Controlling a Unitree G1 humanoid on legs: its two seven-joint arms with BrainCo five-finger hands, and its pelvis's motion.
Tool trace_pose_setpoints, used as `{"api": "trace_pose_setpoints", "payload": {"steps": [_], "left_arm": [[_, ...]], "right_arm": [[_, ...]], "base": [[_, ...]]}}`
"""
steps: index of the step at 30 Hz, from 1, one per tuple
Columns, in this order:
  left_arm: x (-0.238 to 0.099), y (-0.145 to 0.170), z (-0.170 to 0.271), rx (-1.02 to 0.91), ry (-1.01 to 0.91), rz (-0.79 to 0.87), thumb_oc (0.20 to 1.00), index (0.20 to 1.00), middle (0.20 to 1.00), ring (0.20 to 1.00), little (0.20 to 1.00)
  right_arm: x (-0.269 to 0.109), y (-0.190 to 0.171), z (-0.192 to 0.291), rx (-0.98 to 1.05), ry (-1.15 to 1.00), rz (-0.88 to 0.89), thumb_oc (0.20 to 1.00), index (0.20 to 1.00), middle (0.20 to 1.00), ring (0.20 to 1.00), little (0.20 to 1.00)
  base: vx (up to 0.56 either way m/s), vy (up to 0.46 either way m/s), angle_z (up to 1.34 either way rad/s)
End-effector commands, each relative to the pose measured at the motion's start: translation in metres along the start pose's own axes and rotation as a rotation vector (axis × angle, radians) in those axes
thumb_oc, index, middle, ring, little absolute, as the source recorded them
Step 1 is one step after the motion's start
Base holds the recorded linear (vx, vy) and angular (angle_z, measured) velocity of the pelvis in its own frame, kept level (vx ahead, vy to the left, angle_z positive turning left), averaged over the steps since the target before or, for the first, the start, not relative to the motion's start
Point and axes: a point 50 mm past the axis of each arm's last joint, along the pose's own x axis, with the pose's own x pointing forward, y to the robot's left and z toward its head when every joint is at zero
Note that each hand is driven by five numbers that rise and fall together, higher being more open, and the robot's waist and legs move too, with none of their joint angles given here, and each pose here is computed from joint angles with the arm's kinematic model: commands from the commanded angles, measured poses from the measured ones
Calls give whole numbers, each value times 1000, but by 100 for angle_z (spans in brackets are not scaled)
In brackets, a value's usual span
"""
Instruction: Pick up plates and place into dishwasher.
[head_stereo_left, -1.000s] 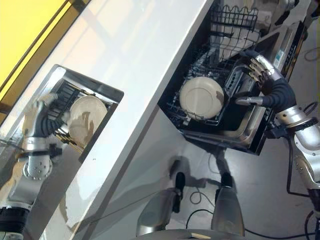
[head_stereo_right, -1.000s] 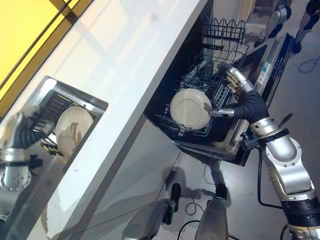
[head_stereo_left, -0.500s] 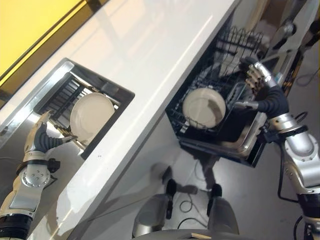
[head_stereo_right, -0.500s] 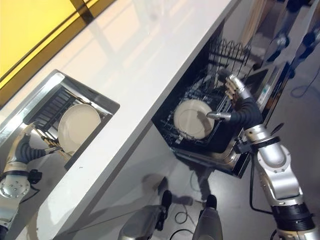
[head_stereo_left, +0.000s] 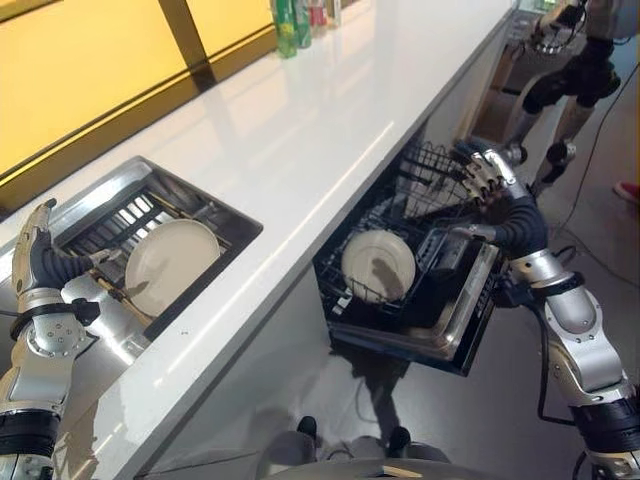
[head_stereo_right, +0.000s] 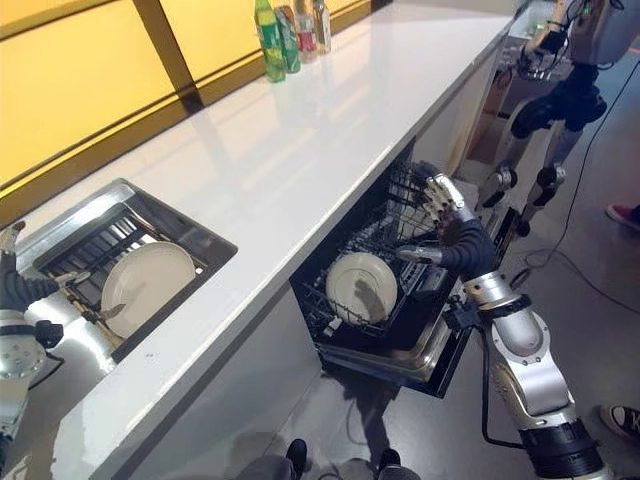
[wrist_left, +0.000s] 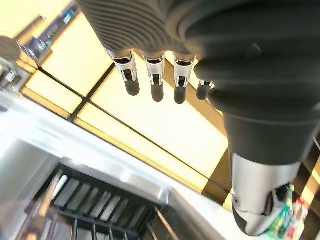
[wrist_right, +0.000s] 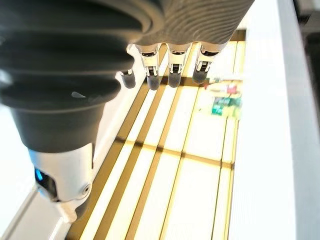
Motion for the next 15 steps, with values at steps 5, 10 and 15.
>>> {"api": "trace_pose_setpoints", "payload": {"steps": [5, 10, 15], "left_arm": [[17, 28, 13, -1, -48, 130, 1000, 1000, 1000, 1000, 1000], [24, 31, 17, 2, -64, 112, 1000, 1000, 1000, 1000, 1000], [31, 39, 23, 28, -102, 120, 1000, 1000, 1000, 1000, 1000]], "right_arm": [[19, 9, 24, 51, -160, 20, 1000, 1000, 1000, 1000, 1000], [15, 0, 24, 39, -141, -2, 1000, 1000, 1000, 1000, 1000], [13, 0, 23, 3, -115, -4, 1000, 1000, 1000, 1000, 1000]], "base": [[90, 128, 2], [195, 296, -1], [179, 339, 0]]}}
